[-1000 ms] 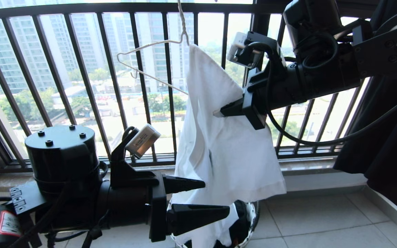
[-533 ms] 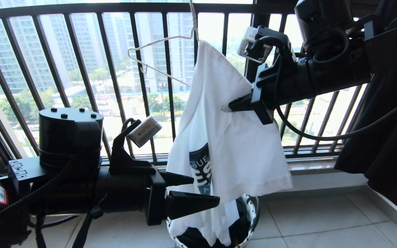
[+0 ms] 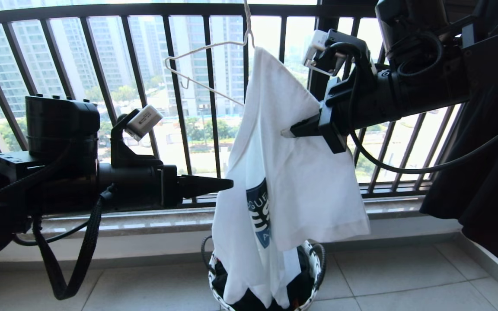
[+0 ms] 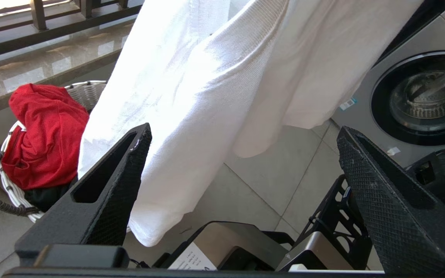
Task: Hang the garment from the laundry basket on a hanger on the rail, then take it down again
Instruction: Hang the clothes on the clothes rack
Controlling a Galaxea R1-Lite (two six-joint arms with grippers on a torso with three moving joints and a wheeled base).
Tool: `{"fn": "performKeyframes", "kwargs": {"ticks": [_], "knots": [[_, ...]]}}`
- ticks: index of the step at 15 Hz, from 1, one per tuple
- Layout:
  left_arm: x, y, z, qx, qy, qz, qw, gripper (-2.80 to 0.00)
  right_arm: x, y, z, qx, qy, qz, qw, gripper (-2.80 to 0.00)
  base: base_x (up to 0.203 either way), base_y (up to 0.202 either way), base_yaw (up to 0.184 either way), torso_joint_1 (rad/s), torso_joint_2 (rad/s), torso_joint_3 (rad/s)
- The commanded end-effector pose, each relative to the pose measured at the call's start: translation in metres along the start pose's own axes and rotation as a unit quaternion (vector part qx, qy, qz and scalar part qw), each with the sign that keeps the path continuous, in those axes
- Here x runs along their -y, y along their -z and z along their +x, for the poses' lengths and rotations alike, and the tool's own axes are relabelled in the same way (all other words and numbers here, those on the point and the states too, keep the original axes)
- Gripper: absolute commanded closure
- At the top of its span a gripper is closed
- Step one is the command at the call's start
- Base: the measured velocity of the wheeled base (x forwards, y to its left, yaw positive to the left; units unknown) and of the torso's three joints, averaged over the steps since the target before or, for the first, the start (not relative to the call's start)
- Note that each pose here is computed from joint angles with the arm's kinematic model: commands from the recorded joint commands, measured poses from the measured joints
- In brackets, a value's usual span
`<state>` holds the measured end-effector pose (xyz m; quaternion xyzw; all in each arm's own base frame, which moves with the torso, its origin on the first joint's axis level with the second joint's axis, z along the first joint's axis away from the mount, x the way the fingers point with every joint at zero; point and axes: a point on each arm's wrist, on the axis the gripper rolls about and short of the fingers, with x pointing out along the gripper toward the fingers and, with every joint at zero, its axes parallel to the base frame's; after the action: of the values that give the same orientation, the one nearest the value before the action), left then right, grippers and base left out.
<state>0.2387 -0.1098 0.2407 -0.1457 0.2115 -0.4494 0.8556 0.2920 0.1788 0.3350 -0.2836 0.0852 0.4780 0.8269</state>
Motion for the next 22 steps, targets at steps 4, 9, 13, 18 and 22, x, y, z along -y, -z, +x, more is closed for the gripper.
{"fn": "performKeyframes", "kwargs": {"ticks": [4, 9, 13, 18, 22], "knots": [[-0.02, -0.018, 0.007, 0.01, -0.037, -0.06, 0.9975, -2.8, -0.004, -0.002, -0.002, 0.0, -0.006, -0.003, 1.0, 0.0, 0.0, 0.0, 0.0, 0.0, 0.0, 0.0], [-0.039, -0.026, 0.023, 0.024, -0.072, -0.121, 0.9898, -2.8, -0.014, -0.006, 0.003, 0.002, -0.024, -0.008, 1.0, 0.0, 0.0, 0.0, 0.0, 0.0, 0.0, 0.0], [-0.047, -0.026, 0.032, 0.031, -0.074, -0.141, 0.9867, -2.8, -0.023, -0.009, 0.005, 0.004, -0.037, -0.012, 0.999, 0.0, 0.0, 0.0, 0.0, 0.0, 0.0, 0.0], [-0.04, -0.013, 0.045, -0.015, -0.067, -0.142, 0.9874, -2.8, -0.029, -0.011, 0.01, 0.004, -0.049, -0.016, 0.999, 0.0, 0.0, 0.0, 0.0, 0.0, 0.0, 0.0], [-0.037, 0.003, 0.042, -0.115, -0.085, -0.087, 0.9858, -2.8, -0.023, -0.007, 0.012, -0.003, -0.038, -0.012, 0.999, 0.0, 0.0, 0.0, 0.0, 0.0, 0.0, 0.0]]}}
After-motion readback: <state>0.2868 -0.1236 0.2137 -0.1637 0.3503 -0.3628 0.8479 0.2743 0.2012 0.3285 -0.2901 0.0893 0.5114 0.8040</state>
